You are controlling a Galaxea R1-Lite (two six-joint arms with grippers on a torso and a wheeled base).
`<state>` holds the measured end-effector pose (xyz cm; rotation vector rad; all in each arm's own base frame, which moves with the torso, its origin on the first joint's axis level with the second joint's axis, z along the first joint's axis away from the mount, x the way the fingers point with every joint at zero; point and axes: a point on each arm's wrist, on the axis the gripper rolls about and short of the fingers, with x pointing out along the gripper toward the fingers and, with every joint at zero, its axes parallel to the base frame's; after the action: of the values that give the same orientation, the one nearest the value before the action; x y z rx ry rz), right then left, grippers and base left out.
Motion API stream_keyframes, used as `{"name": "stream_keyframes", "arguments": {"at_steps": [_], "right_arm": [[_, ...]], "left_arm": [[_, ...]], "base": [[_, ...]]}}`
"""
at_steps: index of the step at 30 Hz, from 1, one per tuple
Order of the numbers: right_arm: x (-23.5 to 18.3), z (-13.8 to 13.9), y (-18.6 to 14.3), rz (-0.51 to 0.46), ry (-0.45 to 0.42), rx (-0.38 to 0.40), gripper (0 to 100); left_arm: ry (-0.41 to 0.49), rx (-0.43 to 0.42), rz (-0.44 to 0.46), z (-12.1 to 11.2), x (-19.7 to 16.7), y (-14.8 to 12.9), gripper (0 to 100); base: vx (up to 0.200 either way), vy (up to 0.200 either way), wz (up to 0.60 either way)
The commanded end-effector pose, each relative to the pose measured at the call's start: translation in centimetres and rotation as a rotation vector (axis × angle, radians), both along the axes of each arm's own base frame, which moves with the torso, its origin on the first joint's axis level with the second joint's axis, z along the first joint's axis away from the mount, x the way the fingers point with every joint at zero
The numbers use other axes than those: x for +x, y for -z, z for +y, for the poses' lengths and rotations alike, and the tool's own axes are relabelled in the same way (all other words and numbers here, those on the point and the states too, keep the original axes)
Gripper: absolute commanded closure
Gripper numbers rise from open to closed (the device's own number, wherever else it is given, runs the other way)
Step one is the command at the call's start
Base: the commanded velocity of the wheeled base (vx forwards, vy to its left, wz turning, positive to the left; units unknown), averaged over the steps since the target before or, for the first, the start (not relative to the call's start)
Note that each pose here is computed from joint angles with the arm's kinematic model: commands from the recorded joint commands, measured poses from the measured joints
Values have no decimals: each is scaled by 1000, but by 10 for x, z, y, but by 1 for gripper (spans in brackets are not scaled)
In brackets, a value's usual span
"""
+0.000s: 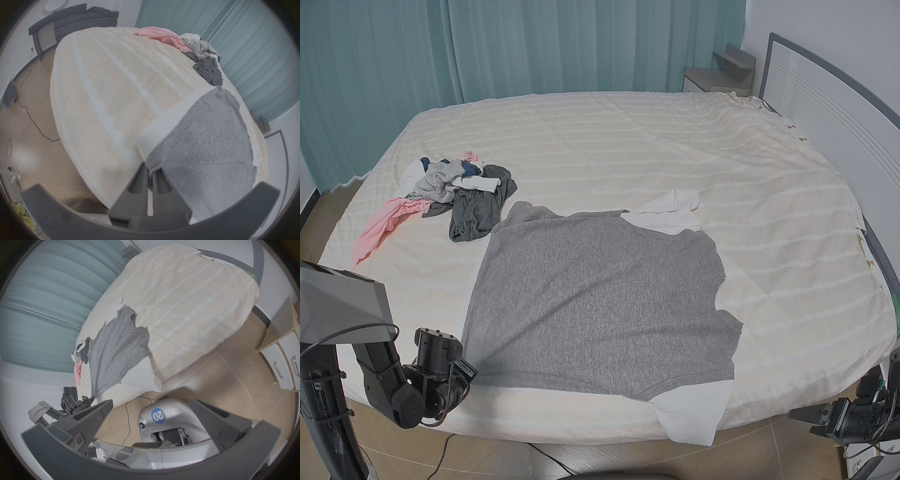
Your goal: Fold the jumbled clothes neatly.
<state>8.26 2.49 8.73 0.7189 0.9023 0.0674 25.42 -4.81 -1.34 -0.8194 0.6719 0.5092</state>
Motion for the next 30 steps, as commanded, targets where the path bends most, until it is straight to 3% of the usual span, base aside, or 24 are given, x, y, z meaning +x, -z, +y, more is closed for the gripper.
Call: {"name": "stream_keyframes", "arguments": {"at_steps": [1, 14, 30], "right_arm": [[0, 0, 0, 1, -1, 0, 0], [0, 0, 1, 3, 0, 1, 0], [-1, 0, 1, 2, 0, 1, 0]], "left_arm": [[6, 7, 21, 4, -10, -3, 100], [20, 40, 99, 17, -30, 1, 100], [24, 41, 123, 18, -38, 3, 100]], "base": [[0, 0, 0], [0, 0, 0], [0, 0, 0]]}}
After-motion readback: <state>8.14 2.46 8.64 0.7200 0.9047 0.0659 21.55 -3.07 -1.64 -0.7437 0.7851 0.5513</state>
